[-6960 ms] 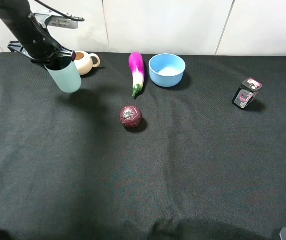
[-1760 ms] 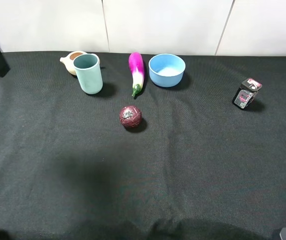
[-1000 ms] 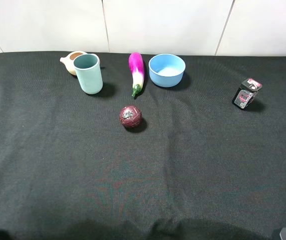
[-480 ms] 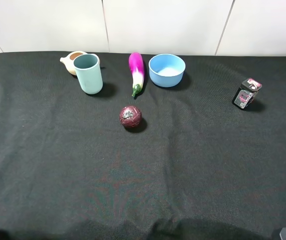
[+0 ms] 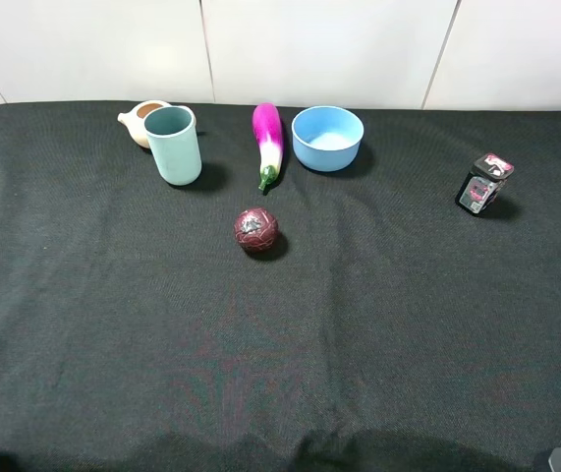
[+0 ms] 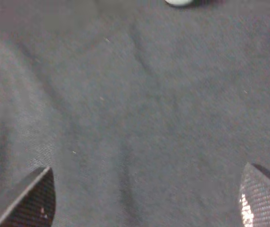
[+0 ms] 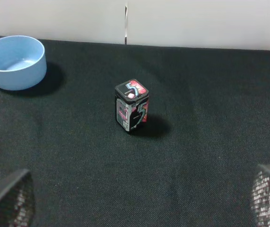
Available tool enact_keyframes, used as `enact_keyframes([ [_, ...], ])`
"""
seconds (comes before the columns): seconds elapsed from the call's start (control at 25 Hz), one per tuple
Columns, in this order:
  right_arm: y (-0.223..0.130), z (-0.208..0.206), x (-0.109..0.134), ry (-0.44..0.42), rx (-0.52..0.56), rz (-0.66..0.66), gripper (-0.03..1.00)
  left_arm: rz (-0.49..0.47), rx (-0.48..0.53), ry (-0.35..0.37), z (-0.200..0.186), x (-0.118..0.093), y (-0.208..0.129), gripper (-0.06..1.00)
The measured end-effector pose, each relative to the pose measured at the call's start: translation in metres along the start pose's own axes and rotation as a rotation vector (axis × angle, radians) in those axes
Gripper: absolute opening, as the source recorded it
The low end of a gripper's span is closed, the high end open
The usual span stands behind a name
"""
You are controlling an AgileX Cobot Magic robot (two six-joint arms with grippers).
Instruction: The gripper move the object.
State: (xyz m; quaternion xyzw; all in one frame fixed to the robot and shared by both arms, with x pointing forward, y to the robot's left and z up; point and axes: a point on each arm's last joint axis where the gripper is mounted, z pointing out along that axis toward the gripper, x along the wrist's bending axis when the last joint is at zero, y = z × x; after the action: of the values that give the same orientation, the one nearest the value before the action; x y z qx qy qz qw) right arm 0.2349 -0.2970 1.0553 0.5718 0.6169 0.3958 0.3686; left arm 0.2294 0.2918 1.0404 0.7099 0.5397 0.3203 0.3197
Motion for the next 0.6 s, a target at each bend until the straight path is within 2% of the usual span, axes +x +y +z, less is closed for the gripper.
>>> enact_keyframes([
  [0.2, 0.0, 0.0, 0.0, 0.0, 0.0, 0.0, 0.69, 0.026, -0.023, 0.006, -0.0022, -0.002, -0.0016, 0.86],
  [0.28, 0.0, 0.0, 0.0, 0.0, 0.0, 0.0, 0.69, 0.033, -0.024, 0.006, -0.0024, -0.0021, -0.0017, 0.93],
  [0.4, 0.0, 0.0, 0.0, 0.0, 0.0, 0.0, 0.69, 0.035, -0.024, 0.005, -0.0024, -0.0021, -0.0017, 0.98],
  [0.6, 0.0, 0.0, 0.0, 0.0, 0.0, 0.0, 0.69, 0.035, -0.024, 0.005, -0.0024, -0.0021, -0.0017, 0.99],
])
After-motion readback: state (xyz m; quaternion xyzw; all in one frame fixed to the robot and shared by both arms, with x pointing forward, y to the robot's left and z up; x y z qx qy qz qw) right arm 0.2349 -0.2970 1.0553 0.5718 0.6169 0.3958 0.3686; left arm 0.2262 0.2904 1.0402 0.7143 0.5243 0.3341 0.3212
